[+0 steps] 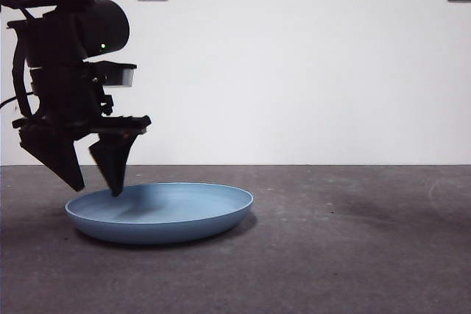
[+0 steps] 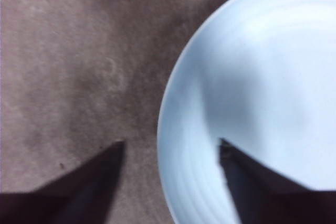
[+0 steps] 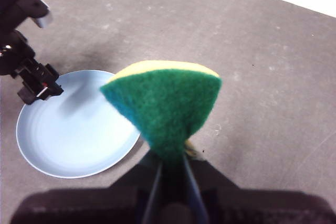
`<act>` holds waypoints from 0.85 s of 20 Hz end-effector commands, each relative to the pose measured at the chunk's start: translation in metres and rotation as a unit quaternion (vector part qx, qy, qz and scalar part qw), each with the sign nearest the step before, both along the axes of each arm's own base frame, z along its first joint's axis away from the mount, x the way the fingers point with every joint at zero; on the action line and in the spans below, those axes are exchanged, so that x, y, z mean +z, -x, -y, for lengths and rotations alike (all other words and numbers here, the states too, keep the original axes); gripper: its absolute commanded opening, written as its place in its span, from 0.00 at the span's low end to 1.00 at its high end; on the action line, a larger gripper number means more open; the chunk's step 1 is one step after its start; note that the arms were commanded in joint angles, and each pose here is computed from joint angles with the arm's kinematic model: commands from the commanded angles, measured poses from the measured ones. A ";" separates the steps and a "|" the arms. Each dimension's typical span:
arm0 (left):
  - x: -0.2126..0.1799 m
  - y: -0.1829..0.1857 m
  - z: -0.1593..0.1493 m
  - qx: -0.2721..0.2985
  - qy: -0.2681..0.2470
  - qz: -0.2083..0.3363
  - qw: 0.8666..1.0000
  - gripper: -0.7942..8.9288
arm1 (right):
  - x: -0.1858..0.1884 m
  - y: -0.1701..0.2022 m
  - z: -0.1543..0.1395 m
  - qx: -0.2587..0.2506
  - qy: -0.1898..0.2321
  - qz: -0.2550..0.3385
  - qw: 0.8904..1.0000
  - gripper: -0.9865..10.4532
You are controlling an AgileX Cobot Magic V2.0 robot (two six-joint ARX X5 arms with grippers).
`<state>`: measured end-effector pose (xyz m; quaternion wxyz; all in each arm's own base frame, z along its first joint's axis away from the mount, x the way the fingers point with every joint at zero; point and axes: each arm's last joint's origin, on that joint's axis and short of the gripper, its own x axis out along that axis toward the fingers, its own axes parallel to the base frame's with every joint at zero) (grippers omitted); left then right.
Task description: Pick up the plate,pick up the cloth,clean the plate with the cloth
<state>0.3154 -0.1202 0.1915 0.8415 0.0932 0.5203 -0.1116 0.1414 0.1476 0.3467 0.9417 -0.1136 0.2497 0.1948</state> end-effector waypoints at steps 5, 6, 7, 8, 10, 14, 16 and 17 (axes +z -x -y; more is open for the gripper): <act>0.074 0.037 0.010 -0.009 0.067 0.116 0.991 0.53 | -0.029 -0.036 -0.002 -0.041 -0.030 -0.101 0.994 0.07; 0.089 0.045 0.010 -0.008 0.082 0.144 0.986 0.53 | -0.035 -0.044 -0.002 -0.042 -0.029 -0.119 0.992 0.07; 0.102 0.054 0.010 -0.009 0.088 0.171 0.981 0.53 | -0.042 -0.052 -0.003 -0.046 -0.025 -0.136 0.989 0.07; 0.113 0.063 0.010 -0.001 0.086 0.200 0.976 0.53 | -0.050 -0.061 -0.003 -0.049 -0.021 -0.154 0.987 0.07; 0.128 0.083 0.008 0.008 0.092 0.249 0.964 0.53 | -0.065 -0.079 0.000 -0.055 -0.024 -0.191 0.980 0.07; 0.131 0.126 -0.003 -0.007 0.136 0.312 0.940 0.53 | -0.100 -0.119 0.005 -0.067 -0.035 -0.233 0.969 0.07; 0.121 0.143 -0.010 -0.014 0.146 0.319 0.936 0.53 | -0.120 -0.135 0.007 -0.077 -0.035 -0.252 0.964 0.07; 0.115 0.150 -0.014 -0.016 0.146 0.318 0.936 0.53 | -0.129 -0.140 0.007 -0.083 -0.029 -0.263 0.961 0.07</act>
